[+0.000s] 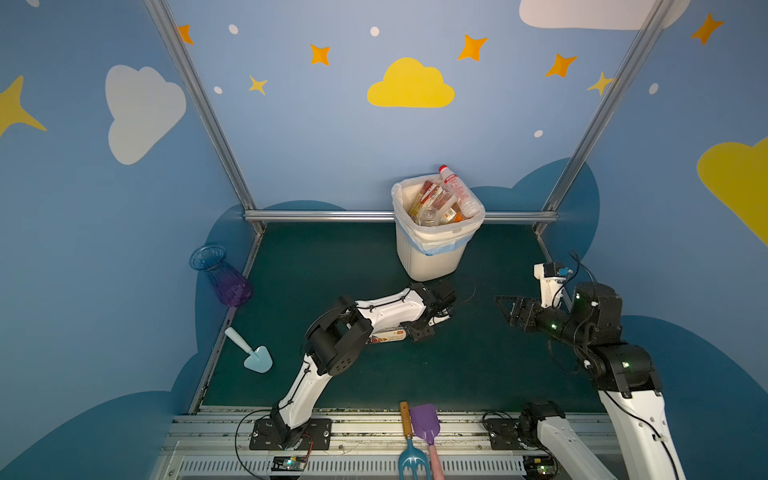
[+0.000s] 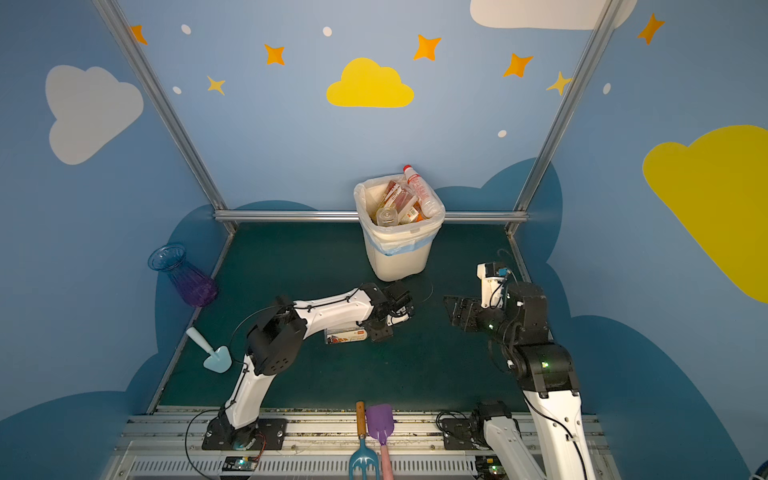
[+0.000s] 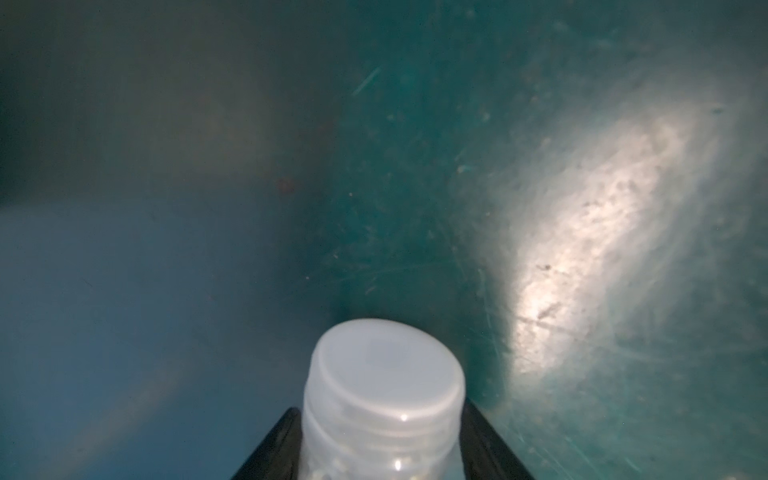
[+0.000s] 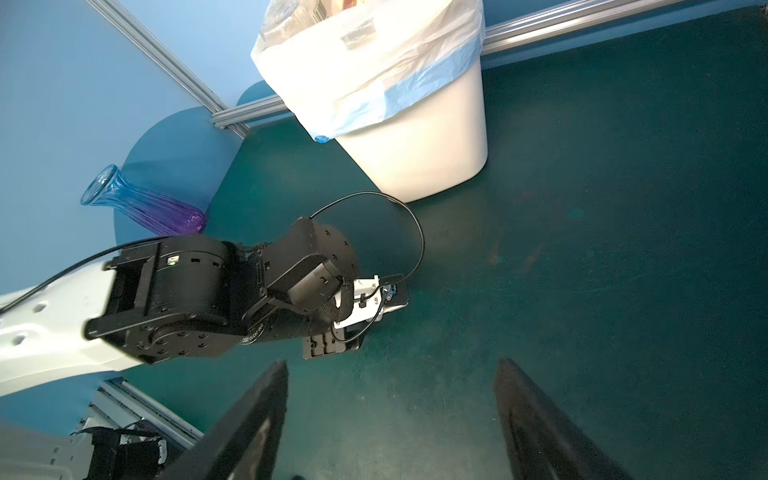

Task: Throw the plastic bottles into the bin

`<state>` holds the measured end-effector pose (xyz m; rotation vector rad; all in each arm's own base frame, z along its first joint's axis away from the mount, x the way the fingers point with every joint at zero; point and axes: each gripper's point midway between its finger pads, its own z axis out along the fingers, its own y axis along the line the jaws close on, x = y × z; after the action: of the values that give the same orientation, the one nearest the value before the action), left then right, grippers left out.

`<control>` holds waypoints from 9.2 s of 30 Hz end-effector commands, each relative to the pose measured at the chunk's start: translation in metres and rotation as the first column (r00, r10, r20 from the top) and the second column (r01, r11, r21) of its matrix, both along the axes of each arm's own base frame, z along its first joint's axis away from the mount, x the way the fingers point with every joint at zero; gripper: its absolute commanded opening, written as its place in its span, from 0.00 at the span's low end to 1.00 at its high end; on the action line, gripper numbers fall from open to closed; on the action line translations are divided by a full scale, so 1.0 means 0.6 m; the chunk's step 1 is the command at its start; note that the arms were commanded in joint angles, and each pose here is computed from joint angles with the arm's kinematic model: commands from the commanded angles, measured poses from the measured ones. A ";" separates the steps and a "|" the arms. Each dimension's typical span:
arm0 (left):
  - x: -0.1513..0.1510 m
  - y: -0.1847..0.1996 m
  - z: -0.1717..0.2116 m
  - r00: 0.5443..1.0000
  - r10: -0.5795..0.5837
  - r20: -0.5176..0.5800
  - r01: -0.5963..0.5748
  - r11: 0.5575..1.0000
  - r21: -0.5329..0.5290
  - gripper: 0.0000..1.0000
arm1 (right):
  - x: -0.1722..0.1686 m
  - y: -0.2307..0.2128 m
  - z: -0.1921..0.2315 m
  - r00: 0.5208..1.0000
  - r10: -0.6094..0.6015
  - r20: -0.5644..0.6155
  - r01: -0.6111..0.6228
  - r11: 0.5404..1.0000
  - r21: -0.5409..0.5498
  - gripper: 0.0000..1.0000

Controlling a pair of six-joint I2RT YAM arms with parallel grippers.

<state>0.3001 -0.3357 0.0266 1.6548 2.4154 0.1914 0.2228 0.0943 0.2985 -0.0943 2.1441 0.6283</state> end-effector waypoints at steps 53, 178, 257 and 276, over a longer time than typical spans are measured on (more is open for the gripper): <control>0.464 0.103 0.807 0.882 0.437 0.177 0.293 -0.216 -0.931 0.92 | 0.142 0.042 -0.027 0.991 0.058 -0.118 -0.058 0.998 0.009 0.79; 0.156 0.594 0.089 0.235 0.967 0.100 -0.466 0.202 -0.861 1.00 | 0.281 -0.187 -0.332 0.933 -0.317 0.171 0.360 0.844 -0.398 0.97; 0.154 0.586 0.089 0.242 0.962 0.127 -0.463 0.230 -0.856 1.00 | 0.287 -0.134 -0.346 0.916 -0.275 0.292 0.369 0.863 -0.345 0.97; 0.160 0.586 0.085 0.254 0.961 0.109 -0.477 0.223 -0.850 1.00 | 0.288 -0.134 -0.349 0.921 -0.273 0.279 0.361 0.867 -0.344 0.97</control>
<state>0.3927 0.0158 0.0735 -0.2072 2.0474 -0.0124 0.3943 0.0131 0.0853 -0.0183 1.9822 -0.0152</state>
